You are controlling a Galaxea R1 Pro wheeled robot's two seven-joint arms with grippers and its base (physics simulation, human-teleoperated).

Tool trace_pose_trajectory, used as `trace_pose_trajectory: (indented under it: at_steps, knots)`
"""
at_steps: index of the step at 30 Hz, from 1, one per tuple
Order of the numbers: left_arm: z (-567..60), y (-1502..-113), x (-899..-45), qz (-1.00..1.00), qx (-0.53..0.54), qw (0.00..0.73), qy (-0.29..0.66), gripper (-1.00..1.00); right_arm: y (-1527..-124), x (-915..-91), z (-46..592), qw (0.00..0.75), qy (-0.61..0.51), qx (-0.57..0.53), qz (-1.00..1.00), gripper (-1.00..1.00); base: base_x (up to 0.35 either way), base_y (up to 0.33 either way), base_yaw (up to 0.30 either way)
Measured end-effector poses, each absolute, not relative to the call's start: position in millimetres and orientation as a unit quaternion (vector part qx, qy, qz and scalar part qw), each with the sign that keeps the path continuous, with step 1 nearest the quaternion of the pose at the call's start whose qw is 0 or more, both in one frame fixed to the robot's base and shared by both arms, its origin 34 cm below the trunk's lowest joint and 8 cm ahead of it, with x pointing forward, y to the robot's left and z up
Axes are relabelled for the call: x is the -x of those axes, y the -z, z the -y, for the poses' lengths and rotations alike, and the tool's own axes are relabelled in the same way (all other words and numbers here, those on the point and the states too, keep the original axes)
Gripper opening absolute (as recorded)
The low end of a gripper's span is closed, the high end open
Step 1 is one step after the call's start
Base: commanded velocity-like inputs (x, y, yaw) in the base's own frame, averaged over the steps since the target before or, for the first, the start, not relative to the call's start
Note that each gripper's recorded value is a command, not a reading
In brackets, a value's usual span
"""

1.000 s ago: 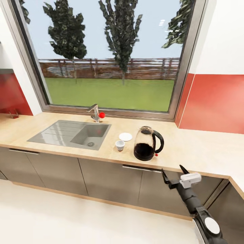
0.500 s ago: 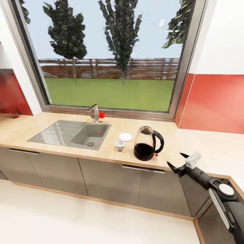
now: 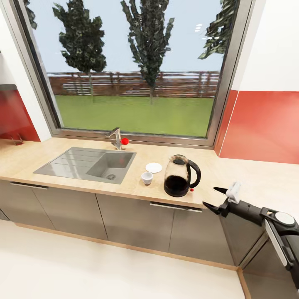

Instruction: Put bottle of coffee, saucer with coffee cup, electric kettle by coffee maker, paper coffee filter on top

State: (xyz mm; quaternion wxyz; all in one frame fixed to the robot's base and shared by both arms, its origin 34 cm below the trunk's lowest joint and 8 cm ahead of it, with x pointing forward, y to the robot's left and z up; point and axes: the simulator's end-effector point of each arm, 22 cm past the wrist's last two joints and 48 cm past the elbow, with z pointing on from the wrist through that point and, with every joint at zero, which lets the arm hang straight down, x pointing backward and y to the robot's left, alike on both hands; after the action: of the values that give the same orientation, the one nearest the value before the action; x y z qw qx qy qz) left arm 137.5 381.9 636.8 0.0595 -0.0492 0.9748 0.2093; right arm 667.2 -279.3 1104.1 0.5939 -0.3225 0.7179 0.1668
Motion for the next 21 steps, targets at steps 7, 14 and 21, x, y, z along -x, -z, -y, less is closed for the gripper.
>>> trace_pose_trajectory:
  at_steps: [7, 14, 21]
  knots:
    - [-381.7, -636.9, -134.5, -0.975, 0.048, 0.057, -0.209, 1.00, -1126.8, -668.8, 309.5, 0.603, -0.147, 0.300, -0.725, 1.00, 0.244, 0.000, 0.000]
    - [-382.4, -637.1, -134.2, -0.975, 0.048, 0.056, -0.211, 1.00, -1130.7, -669.7, 319.3, 0.603, -0.143, 0.287, -0.730, 1.00, 0.123, 0.000, 0.000]
    - [-384.2, -637.5, -134.1, -0.974, 0.049, 0.056, -0.212, 1.00, -1134.8, -670.5, 328.9, 0.608, -0.138, 0.277, -0.731, 1.00, 0.031, 0.019, 0.000]
